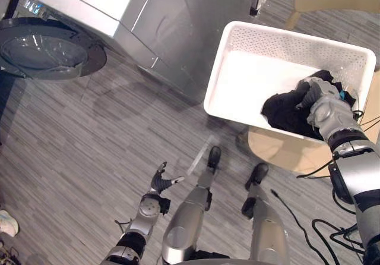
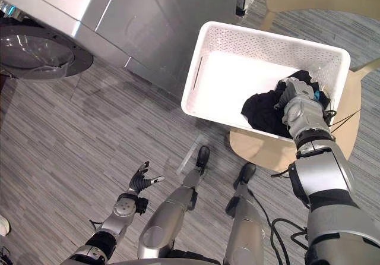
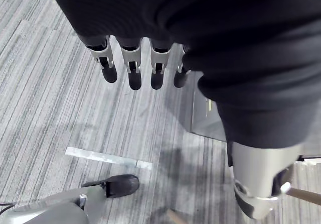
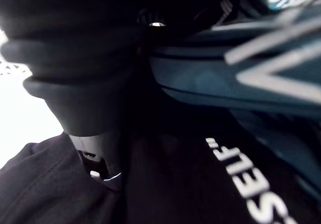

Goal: Pick up the laundry basket with both hands and put the clothes into the washing machine.

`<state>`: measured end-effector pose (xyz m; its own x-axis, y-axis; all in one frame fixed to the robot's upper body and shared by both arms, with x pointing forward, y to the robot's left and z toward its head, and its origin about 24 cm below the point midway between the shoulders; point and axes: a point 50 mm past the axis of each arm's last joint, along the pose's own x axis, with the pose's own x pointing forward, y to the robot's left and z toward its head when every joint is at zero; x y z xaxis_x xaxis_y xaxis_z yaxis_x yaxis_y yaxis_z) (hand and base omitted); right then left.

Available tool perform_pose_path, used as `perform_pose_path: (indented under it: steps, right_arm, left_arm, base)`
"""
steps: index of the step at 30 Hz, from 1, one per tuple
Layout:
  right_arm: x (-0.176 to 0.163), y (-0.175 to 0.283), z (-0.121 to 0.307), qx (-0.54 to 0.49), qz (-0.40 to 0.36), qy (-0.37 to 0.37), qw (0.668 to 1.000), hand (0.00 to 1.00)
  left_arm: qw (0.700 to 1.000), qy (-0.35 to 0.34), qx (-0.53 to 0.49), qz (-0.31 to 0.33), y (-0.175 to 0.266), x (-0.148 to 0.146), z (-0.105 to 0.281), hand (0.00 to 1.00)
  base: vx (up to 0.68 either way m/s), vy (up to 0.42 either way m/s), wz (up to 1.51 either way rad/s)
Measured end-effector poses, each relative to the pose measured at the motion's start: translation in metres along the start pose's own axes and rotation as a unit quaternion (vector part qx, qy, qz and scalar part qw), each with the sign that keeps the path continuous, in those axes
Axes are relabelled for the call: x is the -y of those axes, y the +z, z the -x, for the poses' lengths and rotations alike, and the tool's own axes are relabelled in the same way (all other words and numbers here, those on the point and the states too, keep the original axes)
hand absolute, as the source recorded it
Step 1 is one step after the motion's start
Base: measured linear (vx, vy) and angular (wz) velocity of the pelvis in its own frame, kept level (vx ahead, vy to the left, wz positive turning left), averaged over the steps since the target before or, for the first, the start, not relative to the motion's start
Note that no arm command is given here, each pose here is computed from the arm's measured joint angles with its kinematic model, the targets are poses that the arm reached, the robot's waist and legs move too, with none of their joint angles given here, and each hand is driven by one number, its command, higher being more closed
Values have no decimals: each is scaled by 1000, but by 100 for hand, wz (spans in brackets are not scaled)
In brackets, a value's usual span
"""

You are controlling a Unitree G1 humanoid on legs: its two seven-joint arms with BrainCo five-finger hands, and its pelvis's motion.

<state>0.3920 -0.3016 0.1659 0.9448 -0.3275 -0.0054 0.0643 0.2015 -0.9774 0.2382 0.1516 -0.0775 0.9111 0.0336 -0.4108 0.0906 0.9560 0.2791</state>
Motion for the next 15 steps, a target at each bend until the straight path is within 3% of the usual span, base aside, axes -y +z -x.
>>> perform_pose_path:
  steps: [4,7,12,15]
  right_arm:
    - [3,3,-1,5,-19,-7,1000,100]
    - [10,12,-1,19,-74,-24,997,100]
    - [22,34,1,58,-266,-74,959,100]
    - [4,50,12,92,-407,-71,906,100]
  left_arm:
    - [1000,0,-1,4,0,1,0,0]
    - [1000,-1,-7,4,-2,1,0,0]
    - [1000,1,-15,5,-5,1,1,0]
    - [999,2,-32,8,-12,2,2,0]
  base:
    - [23,-37,1]
    - [25,-38,-10]
    - [1,-48,-13]
    - [-1,-55,3]
